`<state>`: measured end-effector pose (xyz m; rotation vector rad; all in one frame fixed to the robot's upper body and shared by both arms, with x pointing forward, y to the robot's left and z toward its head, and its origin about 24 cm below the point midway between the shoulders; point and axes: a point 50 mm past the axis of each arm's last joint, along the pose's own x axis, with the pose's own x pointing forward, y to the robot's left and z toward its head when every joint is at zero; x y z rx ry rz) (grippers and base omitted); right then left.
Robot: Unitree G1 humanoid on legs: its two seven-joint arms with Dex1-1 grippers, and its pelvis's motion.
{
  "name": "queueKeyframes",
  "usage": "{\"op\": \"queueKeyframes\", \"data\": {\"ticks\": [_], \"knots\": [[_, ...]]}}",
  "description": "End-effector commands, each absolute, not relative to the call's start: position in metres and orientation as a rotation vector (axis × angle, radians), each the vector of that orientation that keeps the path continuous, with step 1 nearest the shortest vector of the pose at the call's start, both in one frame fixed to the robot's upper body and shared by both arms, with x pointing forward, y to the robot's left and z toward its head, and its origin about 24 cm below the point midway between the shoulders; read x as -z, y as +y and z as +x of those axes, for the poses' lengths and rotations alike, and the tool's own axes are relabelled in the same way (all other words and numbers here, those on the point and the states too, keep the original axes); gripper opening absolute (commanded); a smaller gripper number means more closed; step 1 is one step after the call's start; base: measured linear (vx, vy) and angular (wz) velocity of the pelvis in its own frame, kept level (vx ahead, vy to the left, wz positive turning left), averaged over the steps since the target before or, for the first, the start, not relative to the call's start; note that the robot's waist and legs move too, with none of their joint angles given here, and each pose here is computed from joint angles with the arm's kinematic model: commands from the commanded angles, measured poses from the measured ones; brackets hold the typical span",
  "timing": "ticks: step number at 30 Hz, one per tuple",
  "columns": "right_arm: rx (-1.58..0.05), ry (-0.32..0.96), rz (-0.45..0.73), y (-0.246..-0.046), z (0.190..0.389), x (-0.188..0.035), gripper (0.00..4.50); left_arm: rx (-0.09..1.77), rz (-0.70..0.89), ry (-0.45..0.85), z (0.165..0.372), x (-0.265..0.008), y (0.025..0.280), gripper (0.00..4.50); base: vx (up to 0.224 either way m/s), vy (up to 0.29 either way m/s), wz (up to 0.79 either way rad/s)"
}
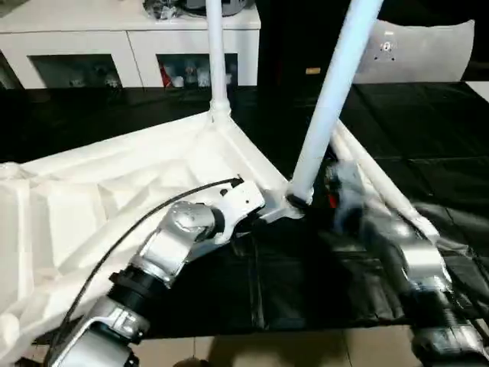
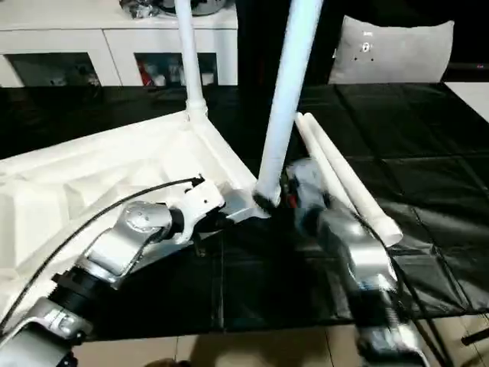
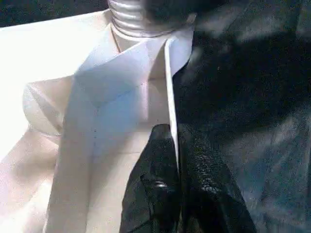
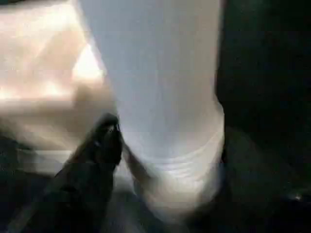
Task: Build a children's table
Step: Rotate leg to tighten
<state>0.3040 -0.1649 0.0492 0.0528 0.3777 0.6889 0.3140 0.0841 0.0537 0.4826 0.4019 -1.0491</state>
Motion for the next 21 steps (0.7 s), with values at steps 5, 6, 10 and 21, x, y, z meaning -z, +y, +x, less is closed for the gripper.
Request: {"op": "queueKeyframes", "data": {"ticks": [5, 6, 10, 21], "knots": [[-0.916, 0.301, -0.013, -0.172, 0.289, -0.067, 4.13, 1.133, 0.529, 0.353, 0.316, -0.054, 0.096, 0.0, 0.0, 0.0, 0.0], [-0.92, 0.29, -0.016, -0.175, 0.289, -0.069, 4.32, 1.154, 0.539, 0.351, 0.315, -0.053, 0.097, 0.0, 0.0, 0.0, 0.0], [-0.934, 0.248, -0.093, -0.185, 0.291, -0.078, 4.46, 1.25, 0.591, 0.357, 0.311, -0.05, 0.103, 0.0, 0.0, 0.0, 0.0], [-1.15, 0.269, -0.206, -0.181, 0.285, -0.078, 4.46, 1.425, 0.683, 0.364, 0.305, -0.051, 0.109, 0.0, 0.0, 0.0, 0.0]]}}
